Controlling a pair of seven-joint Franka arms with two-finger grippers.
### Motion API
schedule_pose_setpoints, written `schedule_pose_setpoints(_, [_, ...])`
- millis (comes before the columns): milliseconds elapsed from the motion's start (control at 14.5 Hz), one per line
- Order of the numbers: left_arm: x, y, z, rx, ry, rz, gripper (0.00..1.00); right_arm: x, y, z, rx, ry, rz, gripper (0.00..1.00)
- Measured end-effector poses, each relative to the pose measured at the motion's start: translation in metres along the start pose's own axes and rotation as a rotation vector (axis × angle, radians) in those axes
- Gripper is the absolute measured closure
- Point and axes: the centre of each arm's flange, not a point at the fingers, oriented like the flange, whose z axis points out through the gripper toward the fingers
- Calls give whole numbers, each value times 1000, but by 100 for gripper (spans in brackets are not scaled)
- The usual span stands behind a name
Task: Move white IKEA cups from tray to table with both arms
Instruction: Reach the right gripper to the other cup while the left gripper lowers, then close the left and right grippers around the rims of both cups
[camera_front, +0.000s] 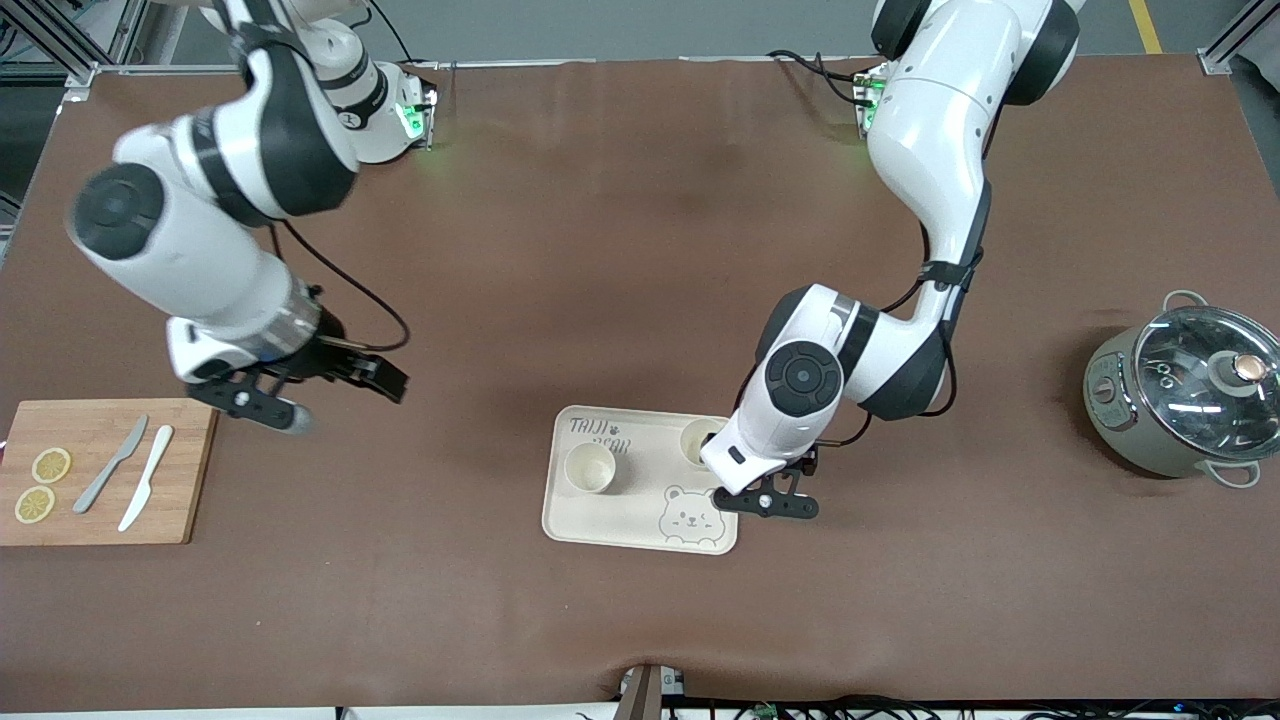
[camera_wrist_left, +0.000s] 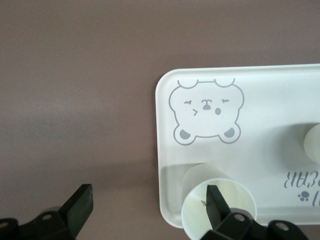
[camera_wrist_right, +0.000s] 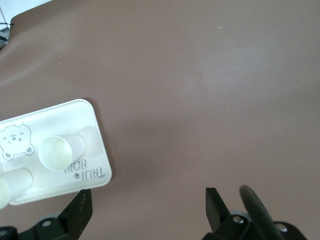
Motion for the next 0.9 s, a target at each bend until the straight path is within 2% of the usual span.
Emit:
schedule_pose_setpoints(414, [-4,10,16,-3,-1,-37,0,-7,-65,84,-14,8,-18,0])
schedule_pose_setpoints(690, [-15,36,19,-13,14,-55,0,-15,-96,152,-7,32,-52,0])
schedule_pose_setpoints(897, [-19,39,30,-18,22,-57,0,-21,-107,175,3,47,-67,0])
